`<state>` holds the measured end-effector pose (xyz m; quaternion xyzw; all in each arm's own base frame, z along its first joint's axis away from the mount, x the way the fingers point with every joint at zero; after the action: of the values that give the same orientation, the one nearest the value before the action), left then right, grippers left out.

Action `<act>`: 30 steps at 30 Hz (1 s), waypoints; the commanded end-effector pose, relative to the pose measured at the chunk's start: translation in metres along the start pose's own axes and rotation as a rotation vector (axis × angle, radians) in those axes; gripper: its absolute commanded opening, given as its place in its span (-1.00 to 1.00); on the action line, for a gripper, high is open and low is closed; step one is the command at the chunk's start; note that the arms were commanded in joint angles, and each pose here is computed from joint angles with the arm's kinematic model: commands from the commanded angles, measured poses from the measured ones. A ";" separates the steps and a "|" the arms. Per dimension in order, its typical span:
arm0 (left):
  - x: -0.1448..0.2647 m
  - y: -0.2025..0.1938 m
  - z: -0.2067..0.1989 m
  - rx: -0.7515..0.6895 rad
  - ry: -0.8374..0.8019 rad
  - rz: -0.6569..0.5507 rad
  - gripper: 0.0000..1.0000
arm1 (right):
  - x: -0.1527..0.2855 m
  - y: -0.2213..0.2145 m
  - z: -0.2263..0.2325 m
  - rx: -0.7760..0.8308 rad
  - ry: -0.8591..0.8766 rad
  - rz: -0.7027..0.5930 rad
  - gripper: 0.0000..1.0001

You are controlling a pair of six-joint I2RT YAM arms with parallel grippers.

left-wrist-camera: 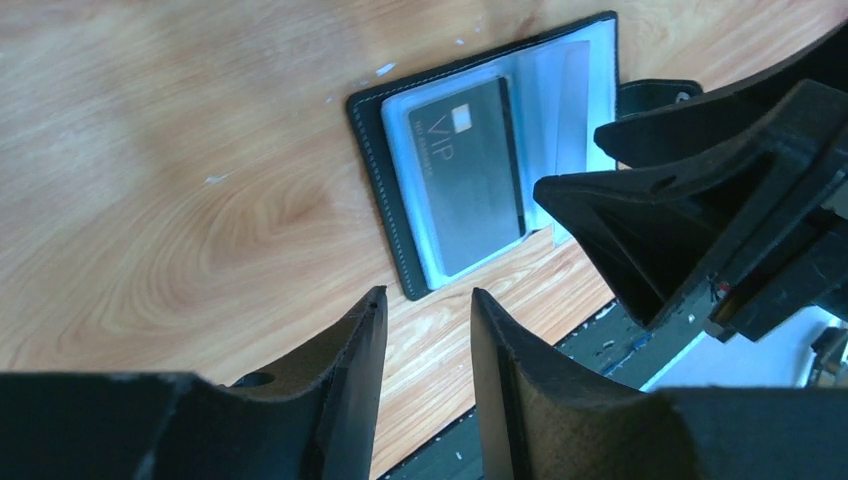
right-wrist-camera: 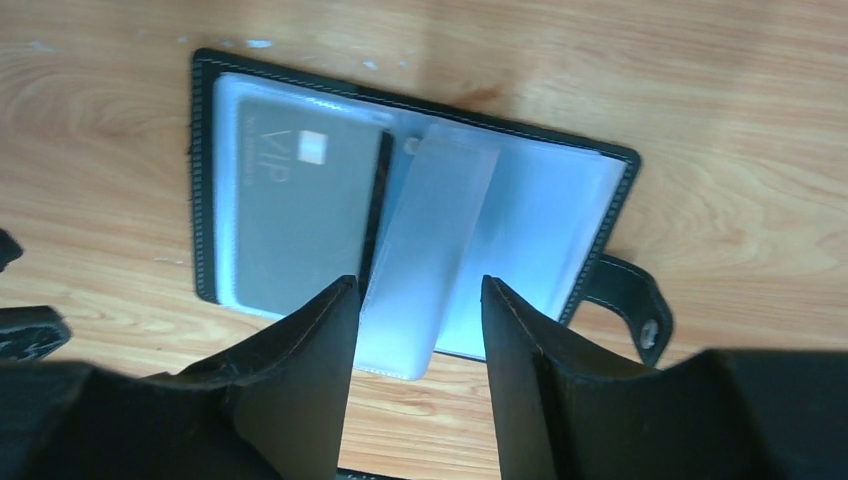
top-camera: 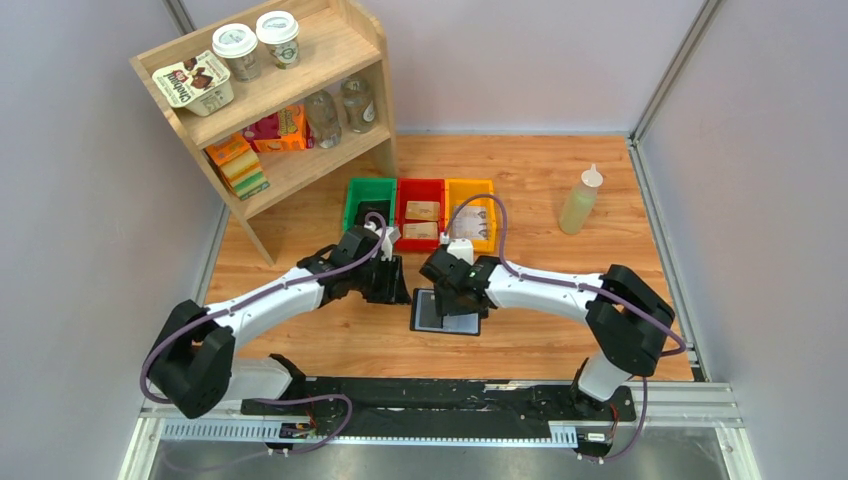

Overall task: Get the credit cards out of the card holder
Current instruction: Remove the credit card from the card holder.

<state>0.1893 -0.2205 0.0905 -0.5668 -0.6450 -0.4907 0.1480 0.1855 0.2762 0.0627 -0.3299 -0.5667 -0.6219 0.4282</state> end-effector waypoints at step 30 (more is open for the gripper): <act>-0.051 0.022 -0.025 -0.044 -0.073 0.090 -0.52 | 0.037 0.039 0.019 -0.274 0.575 -0.126 -0.08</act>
<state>0.2076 -0.2674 0.0731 -0.6184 -0.6162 -0.4658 0.1446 0.2010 0.2644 0.1162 -0.1896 -0.3909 -0.7798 0.4507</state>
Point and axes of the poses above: each gripper's point midway between its finger pads, its own x axis back along the fingers, its own z axis along the line the jaws close on, y = z × x, the point moved 2 cm from there along x, back along the fingers, and after that the axes turned 5 degrees about -x, right-handed, at the moved point
